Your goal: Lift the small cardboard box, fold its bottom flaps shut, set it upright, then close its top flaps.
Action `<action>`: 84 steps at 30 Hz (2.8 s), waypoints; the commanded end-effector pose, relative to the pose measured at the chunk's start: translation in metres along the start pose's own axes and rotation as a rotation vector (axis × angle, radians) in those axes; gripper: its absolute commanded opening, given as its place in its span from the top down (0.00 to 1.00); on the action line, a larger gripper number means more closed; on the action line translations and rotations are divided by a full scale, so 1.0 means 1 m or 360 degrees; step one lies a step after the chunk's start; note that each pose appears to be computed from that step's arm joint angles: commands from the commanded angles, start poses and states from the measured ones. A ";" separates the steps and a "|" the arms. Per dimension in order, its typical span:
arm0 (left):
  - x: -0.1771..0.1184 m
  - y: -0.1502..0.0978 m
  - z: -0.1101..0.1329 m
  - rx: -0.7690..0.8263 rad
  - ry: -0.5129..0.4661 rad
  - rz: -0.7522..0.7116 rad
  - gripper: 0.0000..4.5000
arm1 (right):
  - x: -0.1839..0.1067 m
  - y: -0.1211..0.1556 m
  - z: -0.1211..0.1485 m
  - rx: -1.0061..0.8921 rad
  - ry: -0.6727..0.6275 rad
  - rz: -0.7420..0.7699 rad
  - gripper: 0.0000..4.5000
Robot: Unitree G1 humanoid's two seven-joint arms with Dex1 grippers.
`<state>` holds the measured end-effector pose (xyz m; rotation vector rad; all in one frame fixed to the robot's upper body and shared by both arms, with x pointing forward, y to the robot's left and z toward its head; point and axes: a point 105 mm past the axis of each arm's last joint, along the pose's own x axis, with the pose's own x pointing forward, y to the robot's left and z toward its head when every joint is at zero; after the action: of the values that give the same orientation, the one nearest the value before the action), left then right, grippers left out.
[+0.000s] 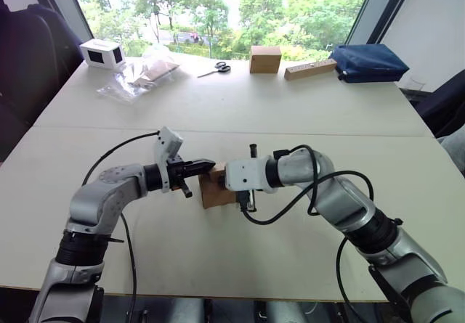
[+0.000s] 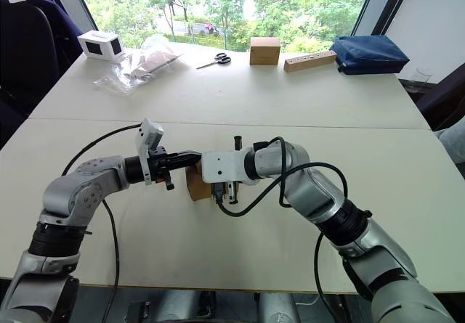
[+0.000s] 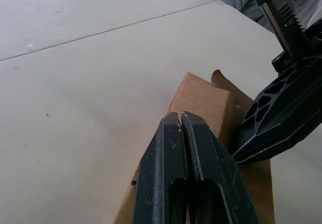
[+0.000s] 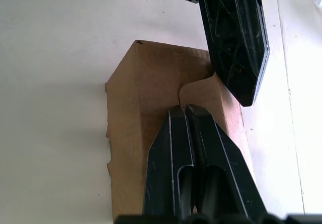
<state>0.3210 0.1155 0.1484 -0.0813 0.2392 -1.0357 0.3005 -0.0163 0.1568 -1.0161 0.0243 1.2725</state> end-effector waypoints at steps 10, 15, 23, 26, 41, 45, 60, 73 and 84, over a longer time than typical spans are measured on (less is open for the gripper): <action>0.002 -0.009 0.011 0.0037 -0.0061 -0.0039 0.99 | 0.004 -0.005 -0.008 0.0024 0.0108 -0.0079 1.00; 0.003 -0.010 0.011 0.0042 -0.0055 -0.0040 0.99 | 0.004 -0.006 -0.008 0.0014 0.0112 -0.0080 1.00; 0.005 -0.017 -0.002 0.0211 0.0084 -0.0078 0.99 | -0.009 -0.003 -0.005 0.0109 0.0042 -0.0054 1.00; 0.006 -0.017 -0.005 0.0289 0.0118 -0.0072 0.99 | -0.015 -0.005 -0.009 0.0161 0.0045 -0.0070 1.00; 0.005 -0.015 0.015 0.0307 -0.0012 -0.0063 0.99 | -0.027 -0.018 -0.008 0.0397 -0.0087 -0.0213 1.00; -0.001 -0.018 0.036 0.0238 -0.0136 -0.0061 0.99 | -0.029 -0.023 -0.005 0.0477 -0.0153 -0.0252 1.00; -0.004 -0.031 0.011 0.0273 -0.0005 -0.0019 0.99 | -0.018 -0.016 -0.013 0.0514 -0.0151 -0.0265 1.00; 0.001 -0.031 -0.013 0.0339 0.0121 -0.0030 0.99 | -0.006 0.001 -0.025 0.0455 -0.0053 -0.0169 1.00; -0.001 -0.022 -0.004 0.0280 0.0036 0.0059 0.99 | -0.010 -0.007 -0.026 0.0468 -0.0083 -0.0234 1.00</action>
<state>0.2954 0.0996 0.1378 0.1126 0.2100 -1.0583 0.3130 -0.0364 0.1487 -0.7328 0.1035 1.1388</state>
